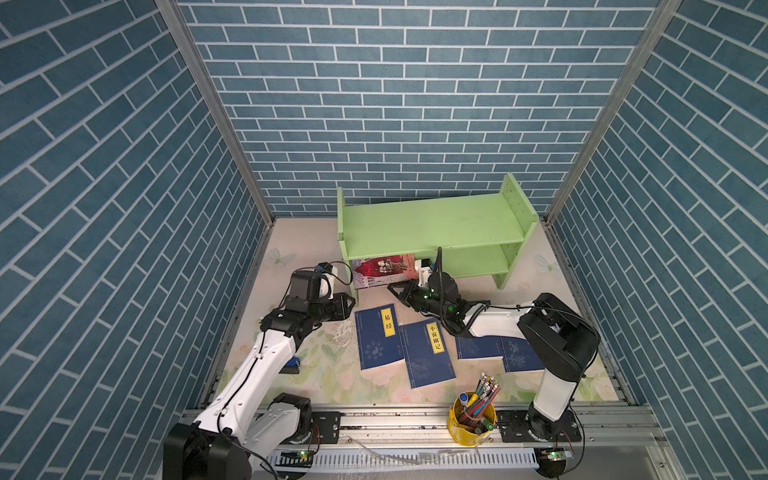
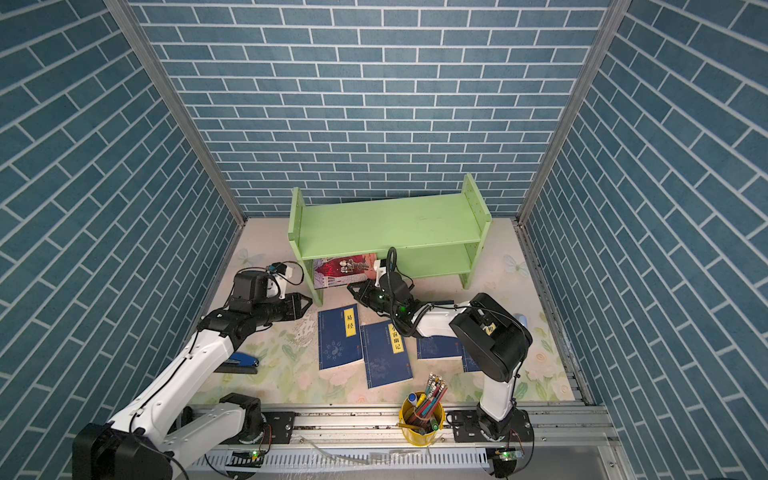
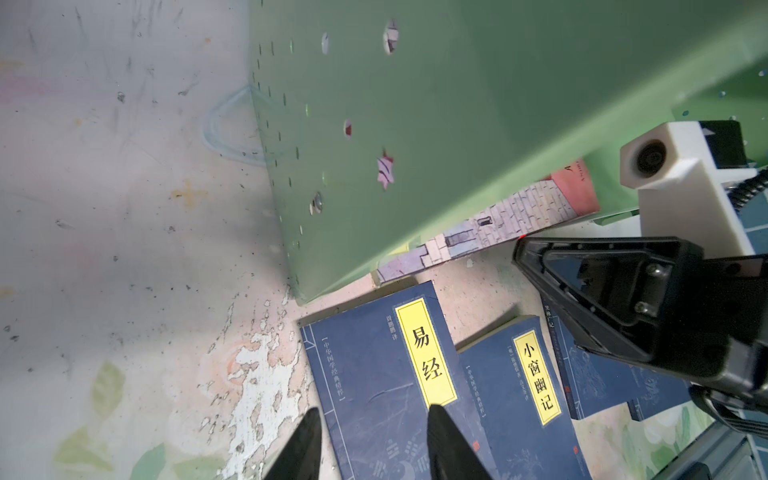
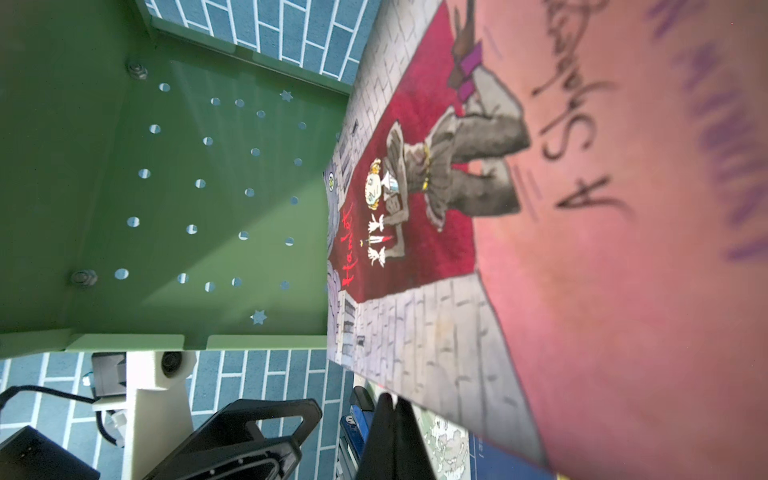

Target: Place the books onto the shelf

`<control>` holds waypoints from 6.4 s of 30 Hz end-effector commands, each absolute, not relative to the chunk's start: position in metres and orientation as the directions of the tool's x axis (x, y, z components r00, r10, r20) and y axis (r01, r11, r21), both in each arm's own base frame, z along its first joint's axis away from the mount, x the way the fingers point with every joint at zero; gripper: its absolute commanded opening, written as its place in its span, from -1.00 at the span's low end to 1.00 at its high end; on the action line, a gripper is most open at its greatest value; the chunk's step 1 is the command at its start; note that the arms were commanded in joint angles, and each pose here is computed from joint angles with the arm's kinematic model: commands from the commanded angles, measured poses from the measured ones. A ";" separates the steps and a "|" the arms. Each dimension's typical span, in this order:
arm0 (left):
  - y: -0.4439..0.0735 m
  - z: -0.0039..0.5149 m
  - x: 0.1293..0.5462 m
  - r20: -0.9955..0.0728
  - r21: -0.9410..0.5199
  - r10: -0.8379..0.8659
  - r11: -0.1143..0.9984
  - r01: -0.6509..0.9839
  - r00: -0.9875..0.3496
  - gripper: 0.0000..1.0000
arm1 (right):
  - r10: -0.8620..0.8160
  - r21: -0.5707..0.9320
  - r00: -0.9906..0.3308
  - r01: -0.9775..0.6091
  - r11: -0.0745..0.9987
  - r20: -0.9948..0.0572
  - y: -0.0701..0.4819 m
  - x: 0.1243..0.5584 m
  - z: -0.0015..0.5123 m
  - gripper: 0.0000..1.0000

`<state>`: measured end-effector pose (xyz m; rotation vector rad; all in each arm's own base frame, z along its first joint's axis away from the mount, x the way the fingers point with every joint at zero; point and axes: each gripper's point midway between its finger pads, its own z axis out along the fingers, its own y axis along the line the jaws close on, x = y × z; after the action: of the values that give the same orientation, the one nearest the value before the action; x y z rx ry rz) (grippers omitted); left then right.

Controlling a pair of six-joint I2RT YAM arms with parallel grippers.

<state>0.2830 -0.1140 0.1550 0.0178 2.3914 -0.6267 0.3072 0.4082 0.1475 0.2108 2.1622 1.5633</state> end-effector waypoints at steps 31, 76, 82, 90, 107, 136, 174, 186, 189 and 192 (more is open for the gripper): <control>-0.111 0.146 0.308 -0.668 -0.368 -0.107 0.907 0.203 -0.736 0.01 | 0.384 0.964 -0.899 -0.127 0.234 -0.211 0.423 0.303 0.162 -0.95; -0.102 0.153 0.316 -0.682 -0.385 -0.176 0.912 0.143 -0.710 0.00 | 0.311 0.974 -0.933 -0.124 0.188 -0.179 0.482 0.292 0.156 -0.96; -0.103 0.154 0.316 -0.680 -0.388 -0.175 0.910 0.147 -0.712 0.00 | 0.307 0.975 -0.934 -0.129 0.182 -0.181 0.483 0.290 0.159 -0.96; -0.101 0.154 0.316 -0.679 -0.384 -0.174 0.912 0.143 -0.713 0.01 | 0.306 0.976 -0.934 -0.132 0.175 -0.182 0.482 0.288 0.162 -0.96; -0.116 0.151 0.271 -0.499 -0.517 -0.194 0.849 0.110 -0.845 0.09 | 0.342 0.941 -0.919 -0.079 0.329 -0.197 0.384 0.251 0.144 -0.71; -0.116 0.050 0.218 -0.089 -0.572 -0.331 0.789 -0.224 -0.939 0.21 | 0.156 0.763 -0.984 0.033 0.645 -0.089 0.265 0.200 0.114 -0.31; -0.254 0.094 0.193 -0.201 -0.688 0.180 0.674 0.269 -0.963 0.09 | 0.132 0.536 -0.991 0.098 0.838 -0.026 0.216 0.178 0.016 -0.07; -0.305 0.073 0.151 -0.176 -0.646 0.398 0.643 0.411 -0.900 0.09 | 0.129 0.537 -0.991 0.098 0.838 -0.020 0.211 0.170 0.017 -0.07; -0.303 0.059 0.141 -0.159 -0.615 0.428 0.663 0.428 -0.890 0.11 | 0.139 0.538 -0.990 0.102 0.836 -0.029 0.208 0.169 0.019 -0.07; -0.297 0.043 0.139 -0.140 -0.579 0.432 0.694 0.427 -0.891 0.13 | 0.149 0.545 -0.988 0.101 0.832 -0.045 0.206 0.169 0.023 -0.06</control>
<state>0.1381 -0.3039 0.0575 0.7187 2.8804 -1.0829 0.1763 0.2195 0.0297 0.1820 2.8991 0.9382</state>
